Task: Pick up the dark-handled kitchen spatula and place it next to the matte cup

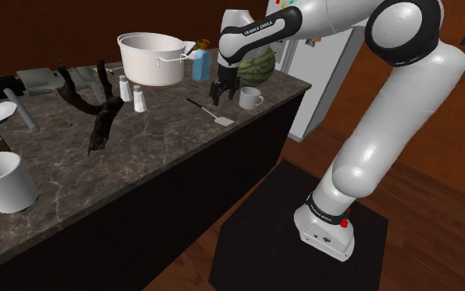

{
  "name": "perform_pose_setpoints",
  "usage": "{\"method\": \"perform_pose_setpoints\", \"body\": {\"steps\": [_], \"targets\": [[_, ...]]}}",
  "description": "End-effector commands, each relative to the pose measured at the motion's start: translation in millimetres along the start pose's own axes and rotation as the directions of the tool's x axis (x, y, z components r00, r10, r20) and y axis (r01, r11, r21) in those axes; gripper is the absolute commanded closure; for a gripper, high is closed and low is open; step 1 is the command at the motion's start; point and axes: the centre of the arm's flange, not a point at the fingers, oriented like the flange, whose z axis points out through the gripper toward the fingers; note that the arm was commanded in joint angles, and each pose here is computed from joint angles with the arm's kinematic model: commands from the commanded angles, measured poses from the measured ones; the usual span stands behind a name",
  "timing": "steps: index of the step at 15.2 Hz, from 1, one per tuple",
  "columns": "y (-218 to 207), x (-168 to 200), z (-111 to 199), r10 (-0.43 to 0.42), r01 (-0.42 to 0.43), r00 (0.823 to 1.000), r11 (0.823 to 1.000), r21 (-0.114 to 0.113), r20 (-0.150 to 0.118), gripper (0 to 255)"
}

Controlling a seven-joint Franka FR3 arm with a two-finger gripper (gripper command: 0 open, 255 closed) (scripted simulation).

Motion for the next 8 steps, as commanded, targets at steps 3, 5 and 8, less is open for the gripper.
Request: {"method": "perform_pose_setpoints", "body": {"steps": [3, 5, 8], "targets": [[-4, 45, 22, -0.006, 0.007, 1.0, 1.0, 0.012, -0.025, 0], [-4, 67, 32, -0.009, 0.01, 0.999, 1.0, 0.017, -0.037, 0], [-5, 77, 47, -0.01, 0.011, 0.999, 1.0, 0.02, -0.042, 0]]}}
